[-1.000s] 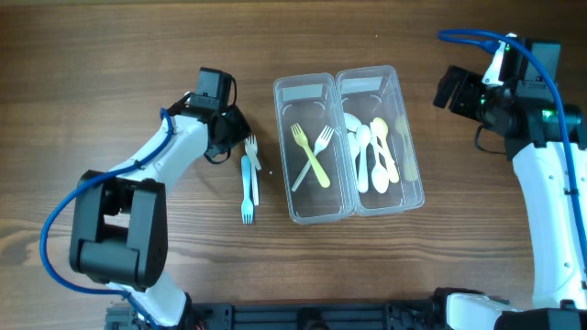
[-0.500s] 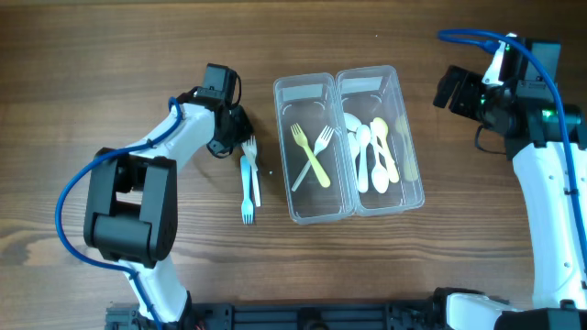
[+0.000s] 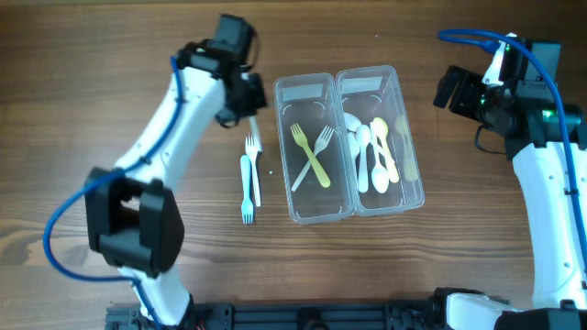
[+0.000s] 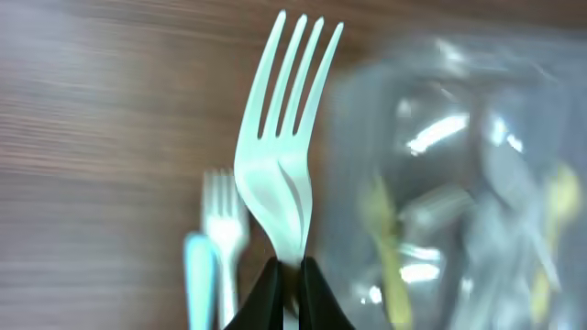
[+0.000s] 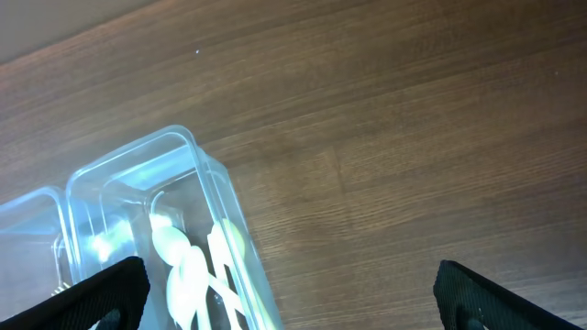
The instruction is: Pack container
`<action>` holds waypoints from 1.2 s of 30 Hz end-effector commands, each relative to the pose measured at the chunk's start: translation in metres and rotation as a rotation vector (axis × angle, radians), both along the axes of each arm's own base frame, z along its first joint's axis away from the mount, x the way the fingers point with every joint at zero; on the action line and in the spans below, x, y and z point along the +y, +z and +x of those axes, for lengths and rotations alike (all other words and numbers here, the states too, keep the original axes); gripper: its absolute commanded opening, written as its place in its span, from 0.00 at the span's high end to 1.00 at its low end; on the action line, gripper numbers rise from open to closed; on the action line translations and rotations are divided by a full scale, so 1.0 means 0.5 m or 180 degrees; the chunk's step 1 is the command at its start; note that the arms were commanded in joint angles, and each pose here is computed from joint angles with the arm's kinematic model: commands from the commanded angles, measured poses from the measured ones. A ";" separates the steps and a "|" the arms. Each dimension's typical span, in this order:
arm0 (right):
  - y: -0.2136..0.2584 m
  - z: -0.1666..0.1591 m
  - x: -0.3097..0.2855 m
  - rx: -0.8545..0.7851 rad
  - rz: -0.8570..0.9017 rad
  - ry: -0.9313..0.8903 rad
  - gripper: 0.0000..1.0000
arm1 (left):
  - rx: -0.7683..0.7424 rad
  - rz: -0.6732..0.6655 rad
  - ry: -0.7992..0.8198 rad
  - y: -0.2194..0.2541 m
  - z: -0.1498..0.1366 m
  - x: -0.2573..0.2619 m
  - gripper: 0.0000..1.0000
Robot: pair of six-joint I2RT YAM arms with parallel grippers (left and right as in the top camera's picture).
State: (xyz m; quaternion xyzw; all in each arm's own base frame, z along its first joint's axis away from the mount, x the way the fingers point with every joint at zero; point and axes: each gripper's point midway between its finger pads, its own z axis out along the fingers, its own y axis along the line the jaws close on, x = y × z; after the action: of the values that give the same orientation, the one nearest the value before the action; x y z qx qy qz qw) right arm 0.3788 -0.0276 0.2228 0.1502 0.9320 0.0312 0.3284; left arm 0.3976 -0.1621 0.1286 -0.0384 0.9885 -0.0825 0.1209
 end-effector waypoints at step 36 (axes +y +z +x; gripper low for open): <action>0.015 0.007 -0.004 -0.0071 0.0028 -0.0052 0.00 | 0.0530 0.0558 -0.0064 -0.161 -0.165 0.033 0.65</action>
State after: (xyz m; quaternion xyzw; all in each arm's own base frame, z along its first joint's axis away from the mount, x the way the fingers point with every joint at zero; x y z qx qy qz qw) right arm 0.3788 -0.0276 0.2228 0.1502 0.9320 0.0312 0.3284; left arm 0.3243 -0.1454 0.0654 -0.0351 0.9978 0.0123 0.0552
